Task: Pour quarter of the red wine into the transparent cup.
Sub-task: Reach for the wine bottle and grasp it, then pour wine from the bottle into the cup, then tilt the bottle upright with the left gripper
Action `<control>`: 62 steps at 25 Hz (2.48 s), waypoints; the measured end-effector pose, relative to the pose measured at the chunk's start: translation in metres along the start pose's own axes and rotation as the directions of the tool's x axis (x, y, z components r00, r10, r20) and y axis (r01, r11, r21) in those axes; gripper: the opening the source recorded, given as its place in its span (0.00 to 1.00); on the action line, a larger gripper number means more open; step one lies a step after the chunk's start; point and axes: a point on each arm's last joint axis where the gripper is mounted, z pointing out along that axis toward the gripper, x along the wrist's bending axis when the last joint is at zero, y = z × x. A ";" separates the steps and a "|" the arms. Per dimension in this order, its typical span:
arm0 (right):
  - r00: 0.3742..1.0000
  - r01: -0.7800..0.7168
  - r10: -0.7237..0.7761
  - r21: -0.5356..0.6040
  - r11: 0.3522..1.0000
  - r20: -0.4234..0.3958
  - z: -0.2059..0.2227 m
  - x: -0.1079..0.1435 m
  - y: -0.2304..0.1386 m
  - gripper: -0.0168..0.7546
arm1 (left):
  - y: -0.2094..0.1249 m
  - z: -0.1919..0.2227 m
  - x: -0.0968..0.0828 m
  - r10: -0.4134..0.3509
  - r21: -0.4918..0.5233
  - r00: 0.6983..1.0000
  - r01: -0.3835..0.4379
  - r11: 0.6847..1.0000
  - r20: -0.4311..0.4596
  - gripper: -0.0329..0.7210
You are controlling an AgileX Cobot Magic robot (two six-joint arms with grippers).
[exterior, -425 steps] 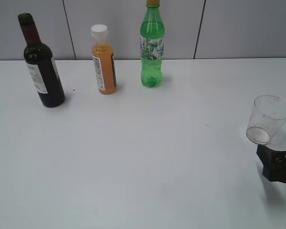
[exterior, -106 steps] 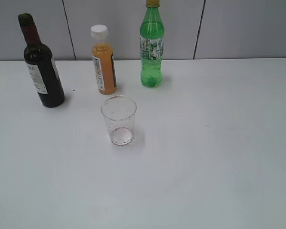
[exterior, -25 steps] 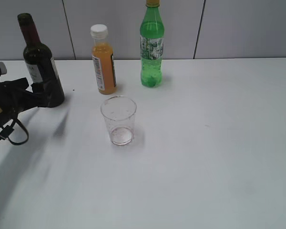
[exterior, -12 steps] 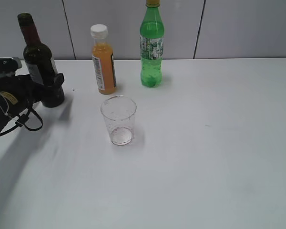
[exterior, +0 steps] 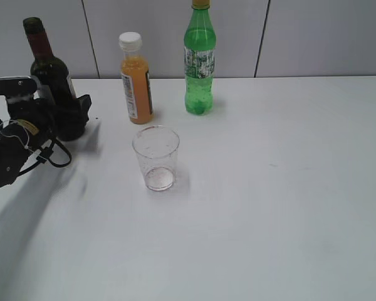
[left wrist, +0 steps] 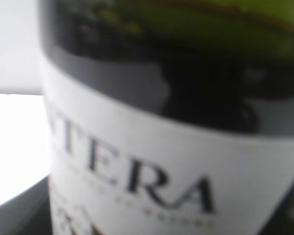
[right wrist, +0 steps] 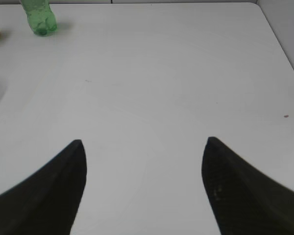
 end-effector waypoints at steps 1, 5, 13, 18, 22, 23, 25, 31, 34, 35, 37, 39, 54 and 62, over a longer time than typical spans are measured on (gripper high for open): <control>1.000 0.000 0.000 0.000 1.000 0.000 0.000 0.000 0.000 0.78 | 0.000 0.000 0.000 -0.002 -0.002 1.000 0.002 1.000 -0.004 0.91; 1.000 0.000 0.000 0.000 1.000 0.000 0.000 0.000 0.000 0.78 | 0.002 0.000 0.002 -0.015 -0.020 1.000 0.014 1.000 -0.026 0.82; 1.000 0.001 -0.001 0.000 1.000 0.000 0.000 0.000 0.000 0.78 | 0.002 0.000 0.004 -0.029 -0.031 0.998 0.027 0.999 -0.049 0.81; 1.000 0.001 -0.001 0.000 1.000 0.000 0.000 0.000 0.000 0.78 | 0.001 0.000 0.004 0.030 -0.035 0.998 -0.032 0.999 -0.054 0.81; 1.000 0.001 -0.001 0.000 1.000 0.000 0.000 0.000 0.000 0.78 | 0.004 -0.005 0.001 0.092 -0.029 0.993 -0.094 0.995 -0.068 0.78; 1.000 0.001 -0.001 0.000 1.000 0.000 0.000 0.000 0.000 0.78 | 0.006 -0.008 -0.001 0.107 -0.021 0.991 -0.109 0.994 -0.076 0.78; 1.000 0.001 -0.001 0.000 1.000 0.000 0.000 0.000 0.000 0.78 | 0.012 -0.015 -0.005 0.117 -0.018 0.987 -0.120 0.993 -0.106 0.78; 1.000 -0.002 0.002 0.000 1.000 -0.004 0.000 0.000 0.000 0.78 | 0.036 -0.040 -0.014 0.103 -0.082 0.983 -0.117 0.990 -0.155 0.78; 1.000 -0.003 0.003 0.000 1.000 -0.006 0.000 0.001 0.000 0.78 | 0.036 -0.054 -0.021 0.111 -0.073 0.984 -0.122 0.990 -0.139 0.78; 1.000 -0.003 0.003 0.000 1.000 -0.006 0.000 0.001 0.000 0.78 | 0.036 -0.059 -0.025 0.118 -0.065 0.984 -0.127 0.990 -0.130 0.78; 1.000 -0.004 0.004 0.000 1.000 -0.008 0.000 0.001 0.000 0.78 | 0.033 -0.072 -0.030 0.148 -0.039 0.981 -0.154 0.987 -0.123 0.78; 1.000 -0.004 0.004 0.000 1.000 -0.008 0.000 0.001 0.000 0.78 | 0.032 -0.083 -0.034 0.182 -0.014 0.975 -0.185 0.983 -0.129 0.78; 1.000 -0.005 0.005 0.000 1.000 -0.012 0.000 0.001 0.000 0.78 | 0.025 -0.124 -0.055 0.460 0.100 0.875 -0.449 0.888 -0.153 0.78; 1.000 -0.006 0.006 0.000 1.000 -0.012 0.000 0.001 0.000 0.78 | 0.026 -0.126 -0.055 0.547 0.123 0.820 -0.533 0.837 -0.169 0.78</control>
